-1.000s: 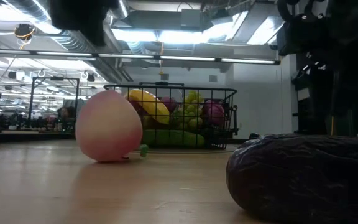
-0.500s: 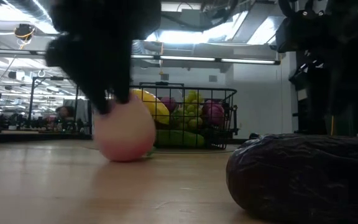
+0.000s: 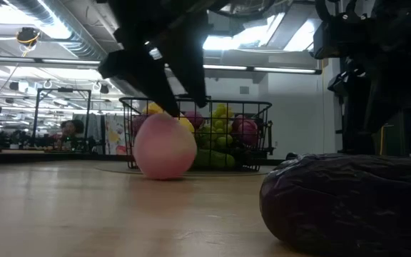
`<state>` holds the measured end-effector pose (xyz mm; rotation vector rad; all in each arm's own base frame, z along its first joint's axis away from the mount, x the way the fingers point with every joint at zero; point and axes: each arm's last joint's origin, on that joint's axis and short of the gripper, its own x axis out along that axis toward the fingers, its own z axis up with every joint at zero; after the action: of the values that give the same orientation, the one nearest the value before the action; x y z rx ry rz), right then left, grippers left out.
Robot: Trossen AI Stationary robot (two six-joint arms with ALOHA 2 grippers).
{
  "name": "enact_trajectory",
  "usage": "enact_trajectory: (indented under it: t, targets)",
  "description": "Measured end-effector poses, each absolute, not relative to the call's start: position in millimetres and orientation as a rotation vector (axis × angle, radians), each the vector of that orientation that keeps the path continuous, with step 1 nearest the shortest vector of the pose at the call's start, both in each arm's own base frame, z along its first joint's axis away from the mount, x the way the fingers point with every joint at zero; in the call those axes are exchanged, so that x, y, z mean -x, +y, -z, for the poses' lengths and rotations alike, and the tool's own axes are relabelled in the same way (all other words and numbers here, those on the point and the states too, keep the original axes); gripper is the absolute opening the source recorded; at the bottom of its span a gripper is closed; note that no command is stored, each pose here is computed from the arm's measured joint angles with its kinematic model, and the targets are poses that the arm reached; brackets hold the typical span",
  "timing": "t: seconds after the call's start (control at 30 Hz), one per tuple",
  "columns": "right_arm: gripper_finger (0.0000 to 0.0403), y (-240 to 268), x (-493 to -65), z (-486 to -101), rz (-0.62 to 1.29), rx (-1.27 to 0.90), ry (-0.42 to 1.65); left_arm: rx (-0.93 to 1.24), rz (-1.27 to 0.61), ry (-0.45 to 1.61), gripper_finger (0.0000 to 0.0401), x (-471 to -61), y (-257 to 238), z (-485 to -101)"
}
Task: Build produce basket
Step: Put the pink peach into the wire basket
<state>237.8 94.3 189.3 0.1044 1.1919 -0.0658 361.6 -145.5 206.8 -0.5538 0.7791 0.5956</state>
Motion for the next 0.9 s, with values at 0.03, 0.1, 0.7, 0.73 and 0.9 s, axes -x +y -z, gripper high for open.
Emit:
enact_trajectory:
  t: [0.03,0.1,0.7,0.73,0.9]
  targets:
    - [0.0208,94,-238,-189,0.066,-0.104,1.192,0.546,-0.598,0.765,0.0208,-362,-145,-207]
    - [0.0208,94,-238,-189,0.066,-0.104,1.192,0.537,-0.603,0.76,0.0208,-362,-145,-207]
    - [0.0208,94,-238,-189,0.068,-0.108,1.19,0.869,-0.532,0.978,0.02,-355,-157,-204]
    - [0.0208,94,-238,-189,0.068,-0.108,1.19,0.875,-0.534,0.977,0.02,-355,-158,-204]
    - [0.0208,94,-238,-189,0.068,-0.108,1.19,0.939,-0.541,0.999,0.02,-354,-159,-203]
